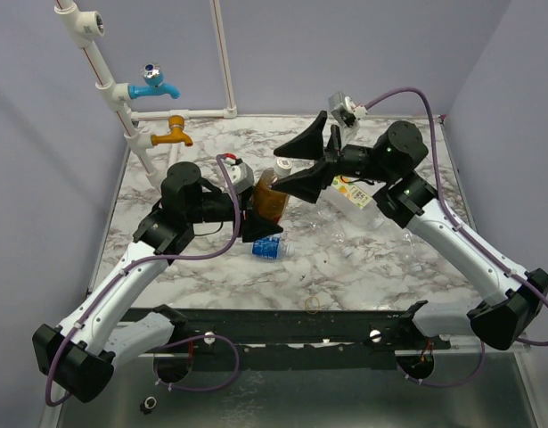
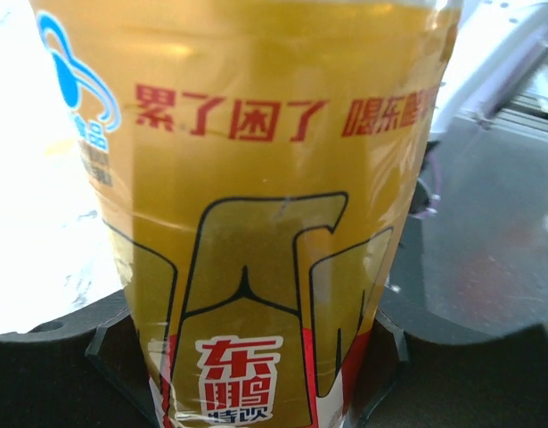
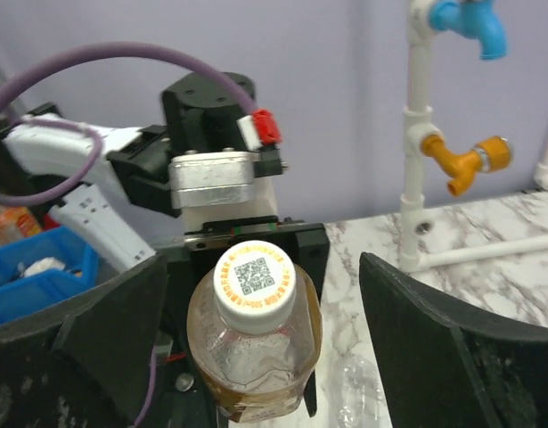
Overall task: Unscrew the bottle caps
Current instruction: Unscrew the bottle cap from the plastic bottle.
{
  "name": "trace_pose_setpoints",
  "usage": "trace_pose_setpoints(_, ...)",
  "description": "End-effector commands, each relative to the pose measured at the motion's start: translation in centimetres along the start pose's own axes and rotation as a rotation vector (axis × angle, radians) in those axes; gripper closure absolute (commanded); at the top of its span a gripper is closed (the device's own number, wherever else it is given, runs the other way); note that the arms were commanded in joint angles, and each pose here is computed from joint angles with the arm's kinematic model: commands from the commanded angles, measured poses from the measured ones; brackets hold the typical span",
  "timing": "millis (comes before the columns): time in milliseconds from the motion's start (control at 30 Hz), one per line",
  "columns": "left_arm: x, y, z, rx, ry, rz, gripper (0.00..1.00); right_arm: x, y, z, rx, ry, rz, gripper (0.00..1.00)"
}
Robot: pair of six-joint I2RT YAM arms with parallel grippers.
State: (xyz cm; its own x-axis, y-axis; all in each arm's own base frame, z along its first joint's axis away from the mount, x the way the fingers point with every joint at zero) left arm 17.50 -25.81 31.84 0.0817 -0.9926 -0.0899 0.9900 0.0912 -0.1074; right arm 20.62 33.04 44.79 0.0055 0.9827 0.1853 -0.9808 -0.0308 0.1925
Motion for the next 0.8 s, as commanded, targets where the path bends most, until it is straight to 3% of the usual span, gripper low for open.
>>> trace_pose_setpoints(0,-0.3,4.7,-0.2,0.084,0.018,0.251,1.0,-1.0,-4.6,1.5,0.014,-0.083,-0.336,0.07)
trace_pose_setpoints(167,-1.2,9.4,-2.0,0.115,0.066,0.481,1.0,-1.3,-8.2,2.2,0.118,-0.163,-0.518,0.04)
trace_pose_setpoints(300,-1.3,10.8,-2.4,0.133,0.068,0.543,1.0,-0.9,-10.8,1.3,0.192,-0.157,-0.606,0.13)
trace_pose_setpoints(500,-1.2,11.6,-2.8,0.132,0.077,0.579,1.0,0.3,-12.2,-0.1,0.257,-0.13,-0.605,0.23)
trace_pose_setpoints(633,-1.2,11.8,-3.1,0.128,0.083,0.59,1.0,0.6,-12.5,-0.7,0.278,-0.124,-0.597,0.34)
trace_pose_setpoints(767,-1.3,11.9,-3.4,0.122,0.09,0.6,1.0,0.6,-12.4,-0.7,0.278,-0.132,-0.59,0.53)
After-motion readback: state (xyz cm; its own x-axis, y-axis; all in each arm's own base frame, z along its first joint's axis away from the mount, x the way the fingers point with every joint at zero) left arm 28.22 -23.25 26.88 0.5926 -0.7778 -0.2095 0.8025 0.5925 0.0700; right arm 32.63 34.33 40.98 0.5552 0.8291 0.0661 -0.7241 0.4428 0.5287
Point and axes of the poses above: each gripper's point midway between its finger pads, its own x axis out along the fingers, its own y axis along the line the jaws close on, z = x × y, the point moved 1 cm from there along -x, back along the fingers, and after that the axes turned 5 degrees about x, right-handed, at the moved point
